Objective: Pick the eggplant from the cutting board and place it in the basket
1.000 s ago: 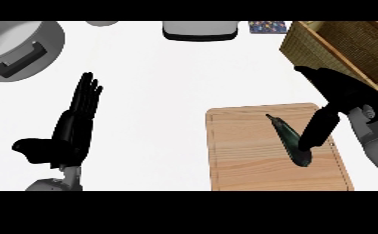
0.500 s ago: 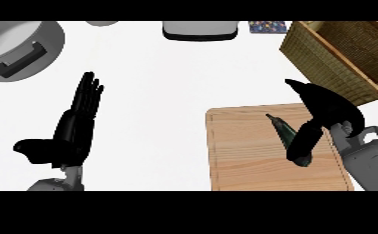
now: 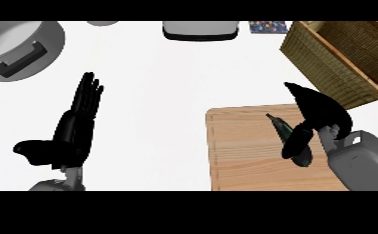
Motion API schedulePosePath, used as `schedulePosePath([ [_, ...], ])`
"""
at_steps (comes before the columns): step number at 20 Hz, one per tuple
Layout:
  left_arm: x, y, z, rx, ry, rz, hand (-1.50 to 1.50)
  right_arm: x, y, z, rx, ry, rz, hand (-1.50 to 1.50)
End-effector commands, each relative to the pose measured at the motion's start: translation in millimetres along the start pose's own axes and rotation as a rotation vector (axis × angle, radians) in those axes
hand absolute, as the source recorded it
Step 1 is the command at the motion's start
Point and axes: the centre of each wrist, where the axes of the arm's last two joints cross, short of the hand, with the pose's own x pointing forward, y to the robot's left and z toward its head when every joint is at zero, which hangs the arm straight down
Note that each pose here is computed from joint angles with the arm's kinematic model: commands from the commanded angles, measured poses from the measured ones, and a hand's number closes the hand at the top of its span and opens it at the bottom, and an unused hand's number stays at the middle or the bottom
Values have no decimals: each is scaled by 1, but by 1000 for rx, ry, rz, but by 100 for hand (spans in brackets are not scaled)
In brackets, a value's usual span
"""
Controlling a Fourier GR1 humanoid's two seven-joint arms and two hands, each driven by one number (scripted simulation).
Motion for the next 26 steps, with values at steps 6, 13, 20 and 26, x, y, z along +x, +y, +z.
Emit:
schedulePosePath([
  [6,-3,-3,11,0,-2,-8,0,2,21,-9,2,102,27,-150],
  [13,-4,-9,10,16,-10,-4,0,-24,33,-16,53,137,26,-150],
  [20,22,14,6,17,0,-16,0,-23,46,-18,80,124,25,-150],
  [26,2,-13,-2,-5,-12,10,0,-9,42,-24,91,120,24,-150],
])
